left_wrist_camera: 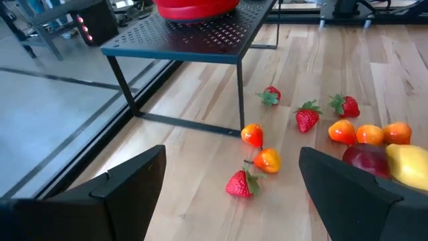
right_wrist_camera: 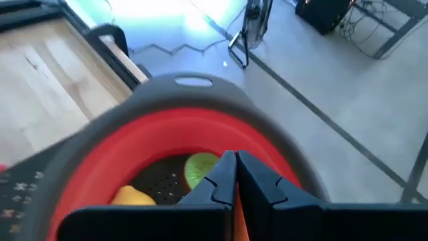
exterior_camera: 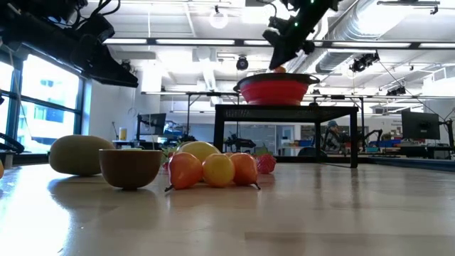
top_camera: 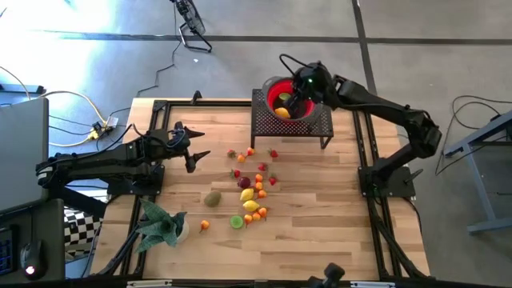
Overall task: Pick & Place Fruit
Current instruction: Put the pear into the strainer on the shelf
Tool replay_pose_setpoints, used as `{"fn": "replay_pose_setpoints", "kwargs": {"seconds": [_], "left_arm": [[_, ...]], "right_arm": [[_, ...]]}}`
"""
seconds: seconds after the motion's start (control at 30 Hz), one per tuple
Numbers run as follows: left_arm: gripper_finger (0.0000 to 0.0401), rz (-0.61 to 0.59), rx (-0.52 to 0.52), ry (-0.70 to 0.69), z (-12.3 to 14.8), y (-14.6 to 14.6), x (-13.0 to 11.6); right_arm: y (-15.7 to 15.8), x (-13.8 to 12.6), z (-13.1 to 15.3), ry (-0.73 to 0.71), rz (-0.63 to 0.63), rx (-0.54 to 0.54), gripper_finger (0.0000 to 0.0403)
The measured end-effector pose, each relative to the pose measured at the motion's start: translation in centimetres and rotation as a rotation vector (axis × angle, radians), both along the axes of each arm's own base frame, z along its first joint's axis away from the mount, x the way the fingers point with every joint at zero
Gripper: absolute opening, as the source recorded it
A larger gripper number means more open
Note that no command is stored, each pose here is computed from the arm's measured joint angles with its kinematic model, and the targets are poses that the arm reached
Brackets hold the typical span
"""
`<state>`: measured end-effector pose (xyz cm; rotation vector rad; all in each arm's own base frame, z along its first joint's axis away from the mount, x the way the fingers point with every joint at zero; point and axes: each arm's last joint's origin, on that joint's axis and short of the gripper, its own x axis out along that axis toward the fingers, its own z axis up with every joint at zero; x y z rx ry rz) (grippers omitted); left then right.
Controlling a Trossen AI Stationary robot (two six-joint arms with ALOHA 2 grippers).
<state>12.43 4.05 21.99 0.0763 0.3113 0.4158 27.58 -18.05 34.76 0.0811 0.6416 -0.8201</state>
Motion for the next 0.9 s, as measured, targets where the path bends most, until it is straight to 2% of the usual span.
{"fn": "replay_pose_setpoints", "kwargs": {"seconds": [0.17,0.43,0.9], "left_arm": [[0.0337,0.0,0.0,0.0,0.0,0.0,0.0],[0.0337,-0.001,0.002,0.001,0.0,0.0,0.0],[0.0337,-0.002,0.001,0.002,0.0,0.0,0.0]], "right_arm": [[-1.5,0.7,-1.8,0.027,0.024,0.064,0.0004],[-2.6,2.0,-4.6,0.118,0.04,0.098,0.0004],[-2.7,2.1,-4.9,0.15,0.02,0.072,0.0014]]}}
